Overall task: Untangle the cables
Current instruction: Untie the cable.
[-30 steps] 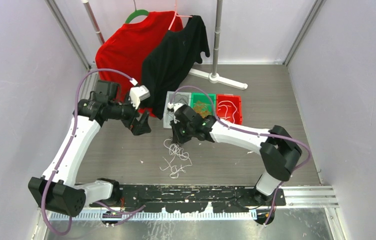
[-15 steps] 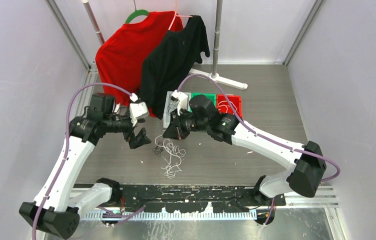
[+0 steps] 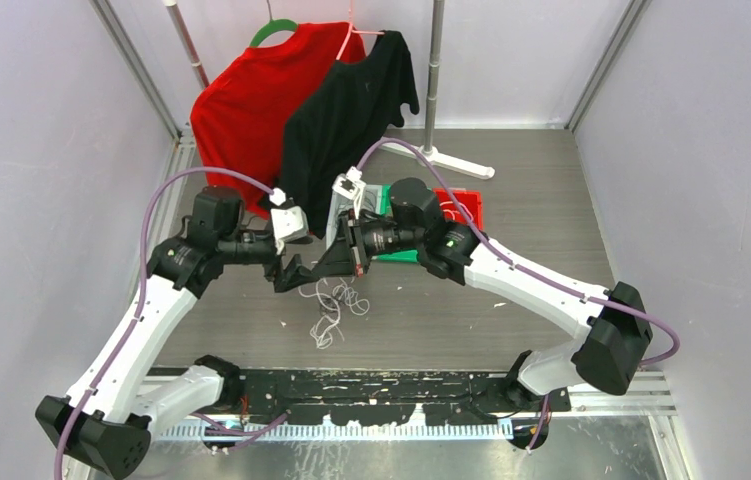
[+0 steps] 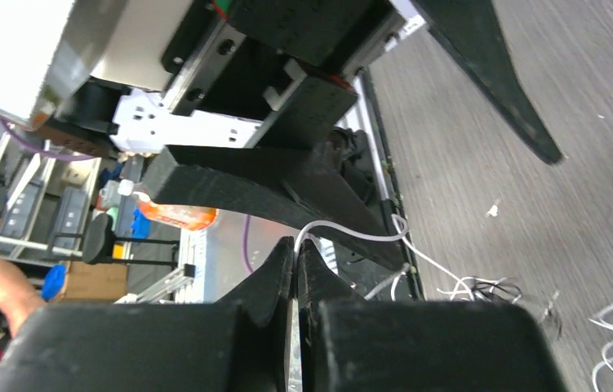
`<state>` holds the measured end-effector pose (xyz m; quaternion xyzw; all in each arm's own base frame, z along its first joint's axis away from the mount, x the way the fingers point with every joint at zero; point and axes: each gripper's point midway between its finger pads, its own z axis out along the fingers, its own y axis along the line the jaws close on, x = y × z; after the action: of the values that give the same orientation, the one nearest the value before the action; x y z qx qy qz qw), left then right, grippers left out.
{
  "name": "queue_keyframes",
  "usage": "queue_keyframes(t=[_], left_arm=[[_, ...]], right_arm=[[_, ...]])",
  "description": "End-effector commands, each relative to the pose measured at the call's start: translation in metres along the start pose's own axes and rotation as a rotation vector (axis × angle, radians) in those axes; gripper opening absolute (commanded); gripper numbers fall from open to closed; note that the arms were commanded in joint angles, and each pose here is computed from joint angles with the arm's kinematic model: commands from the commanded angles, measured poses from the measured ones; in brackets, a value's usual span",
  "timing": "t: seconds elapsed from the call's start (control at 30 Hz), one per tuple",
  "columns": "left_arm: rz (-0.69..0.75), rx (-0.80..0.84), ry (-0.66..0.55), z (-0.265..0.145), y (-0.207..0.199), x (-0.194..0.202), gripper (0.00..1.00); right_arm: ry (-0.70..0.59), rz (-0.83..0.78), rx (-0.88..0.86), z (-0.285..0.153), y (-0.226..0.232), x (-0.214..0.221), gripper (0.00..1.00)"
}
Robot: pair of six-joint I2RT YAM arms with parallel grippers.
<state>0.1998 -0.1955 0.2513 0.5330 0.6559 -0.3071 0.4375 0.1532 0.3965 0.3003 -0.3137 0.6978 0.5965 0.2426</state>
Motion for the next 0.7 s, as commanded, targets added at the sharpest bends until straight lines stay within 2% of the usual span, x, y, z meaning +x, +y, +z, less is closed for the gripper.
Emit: queue_keyframes(t=[0.0,0.03,0.13,0.23,0.3,0.4,0.53,0.67], left_arm=[[0.017,0.018,-0.109,0.000,-0.002,-0.030,0.75],[0.013,0.023,-0.116,0.000,-0.003,-0.033,0.74],[-0.001,0.030,-0.128,-0.001,-0.005,-0.039,0.60],[-0.030,0.052,-0.151,-0.004,-0.011,-0.047,0.42],[-0.060,0.064,-0.166,-0.005,-0.014,-0.053,0.25],[-0.104,0.029,-0.190,-0.007,-0.009,-0.064,0.09],[-0.143,-0.068,-0.245,-0.012,0.010,-0.085,0.01],[-0.206,-0.144,-0.310,-0.017,0.028,-0.108,0.00]], right_arm=[[-0.036,-0.033,-0.153,-0.002,0.036,-0.021,0.02],[-0.036,-0.030,-0.162,-0.001,0.037,-0.021,0.02],[-0.044,-0.016,-0.184,-0.002,0.040,-0.022,0.02],[-0.064,-0.003,-0.203,-0.001,0.043,-0.026,0.02],[-0.080,0.002,-0.206,-0.001,0.043,-0.030,0.09],[-0.105,0.016,-0.181,-0.002,0.037,-0.032,0.18],[-0.147,0.029,-0.141,-0.006,0.027,-0.029,0.38],[-0.196,0.047,-0.146,-0.007,0.024,-0.029,0.46]])
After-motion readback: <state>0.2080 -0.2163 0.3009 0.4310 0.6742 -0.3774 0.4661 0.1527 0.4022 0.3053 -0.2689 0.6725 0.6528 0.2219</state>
